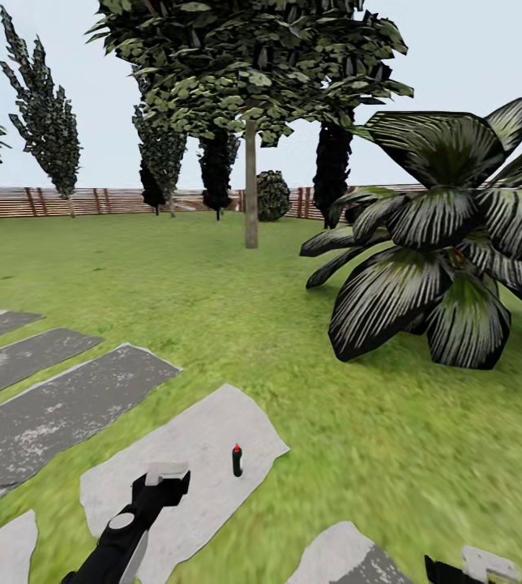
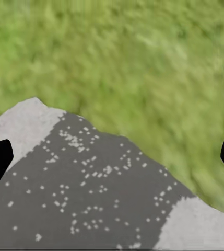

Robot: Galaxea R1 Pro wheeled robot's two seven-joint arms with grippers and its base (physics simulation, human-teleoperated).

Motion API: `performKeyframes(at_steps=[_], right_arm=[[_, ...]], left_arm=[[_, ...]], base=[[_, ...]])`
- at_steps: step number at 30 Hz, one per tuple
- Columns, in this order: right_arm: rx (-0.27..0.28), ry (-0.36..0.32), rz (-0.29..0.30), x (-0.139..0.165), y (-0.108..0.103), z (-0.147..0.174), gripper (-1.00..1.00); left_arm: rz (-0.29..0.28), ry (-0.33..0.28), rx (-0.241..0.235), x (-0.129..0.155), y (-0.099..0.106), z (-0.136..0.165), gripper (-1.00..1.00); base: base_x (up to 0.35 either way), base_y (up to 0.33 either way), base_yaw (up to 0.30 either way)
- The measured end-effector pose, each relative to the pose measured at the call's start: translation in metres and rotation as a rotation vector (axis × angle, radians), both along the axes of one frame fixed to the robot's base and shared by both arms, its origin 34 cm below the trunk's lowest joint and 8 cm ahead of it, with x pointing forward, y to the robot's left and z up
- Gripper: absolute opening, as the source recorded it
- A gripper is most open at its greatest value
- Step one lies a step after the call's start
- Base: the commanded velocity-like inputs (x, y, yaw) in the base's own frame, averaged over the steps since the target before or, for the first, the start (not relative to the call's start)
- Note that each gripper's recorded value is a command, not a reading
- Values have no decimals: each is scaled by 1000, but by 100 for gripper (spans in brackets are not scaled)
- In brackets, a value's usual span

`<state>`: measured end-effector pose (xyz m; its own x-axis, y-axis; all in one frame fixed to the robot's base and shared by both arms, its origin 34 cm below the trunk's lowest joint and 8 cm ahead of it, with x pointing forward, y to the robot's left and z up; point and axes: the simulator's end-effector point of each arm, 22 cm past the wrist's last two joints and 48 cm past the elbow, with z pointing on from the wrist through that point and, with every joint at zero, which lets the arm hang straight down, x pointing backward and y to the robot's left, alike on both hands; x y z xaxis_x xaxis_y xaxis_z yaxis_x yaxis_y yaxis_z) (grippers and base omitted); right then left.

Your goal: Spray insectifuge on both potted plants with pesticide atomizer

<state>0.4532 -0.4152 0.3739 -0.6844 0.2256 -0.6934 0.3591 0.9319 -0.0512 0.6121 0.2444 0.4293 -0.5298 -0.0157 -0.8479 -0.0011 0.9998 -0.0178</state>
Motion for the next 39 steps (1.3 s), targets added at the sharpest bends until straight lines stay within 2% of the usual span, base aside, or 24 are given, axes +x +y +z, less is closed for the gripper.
performKeyframes(at_steps=[3,4,5,6,10,12,15,17,20,21,22,23,24,25,28,31,39], right_arm=[[45,125,-9,-18,1,-9,100],[67,205,-15,-31,-1,-15,100],[81,245,-19,-35,-1,-17,100],[90,256,-22,-28,-1,-12,100],[97,233,-21,-1,-3,10,100],[93,217,-19,6,-4,19,100],[88,206,-18,10,-6,24,100],[84,203,-18,12,-8,27,100],[83,202,-18,12,-8,27,100],[84,202,-17,12,-8,27,100],[83,202,-17,12,-8,27,100],[83,201,-16,13,-7,27,100],[83,201,-16,13,-7,27,100],[83,201,-16,13,-7,27,100],[81,202,-15,13,-7,27,100],[79,203,-14,13,-7,27,100],[74,204,-3,14,-3,28,100]], left_arm=[[0,14,2,0,1,-1,100],[-1,31,3,1,1,-1,100],[-1,34,3,6,1,3,100],[-2,16,3,19,0,17,100],[-10,-75,6,55,-3,70,100],[-19,-94,8,62,-7,81,100],[-24,-93,9,77,-8,95,100],[-26,-76,11,111,-8,120,100],[-28,-14,13,135,-8,117,100],[-28,-15,13,145,-8,122,100],[-28,-25,13,151,-8,126,100],[-28,-78,13,165,-9,143,100],[-27,-100,13,169,-9,149,100],[-28,-165,14,178,-9,164,100],[-29,-214,15,183,-9,173,100],[-32,-227,15,181,-11,171,100],[-34,-177,14,170,-12,142,100]], base=[[63,-295,1],[64,-191,0],[41,-122,0],[26,-78,0],[12,-36,0],[3,-9,0],[1,-3,0],[0,-1,0],[0,0,0],[0,0,0],[0,0,0],[0,0,0],[0,0,0],[0,0,0],[0,0,0],[0,0,0],[0,0,0]])
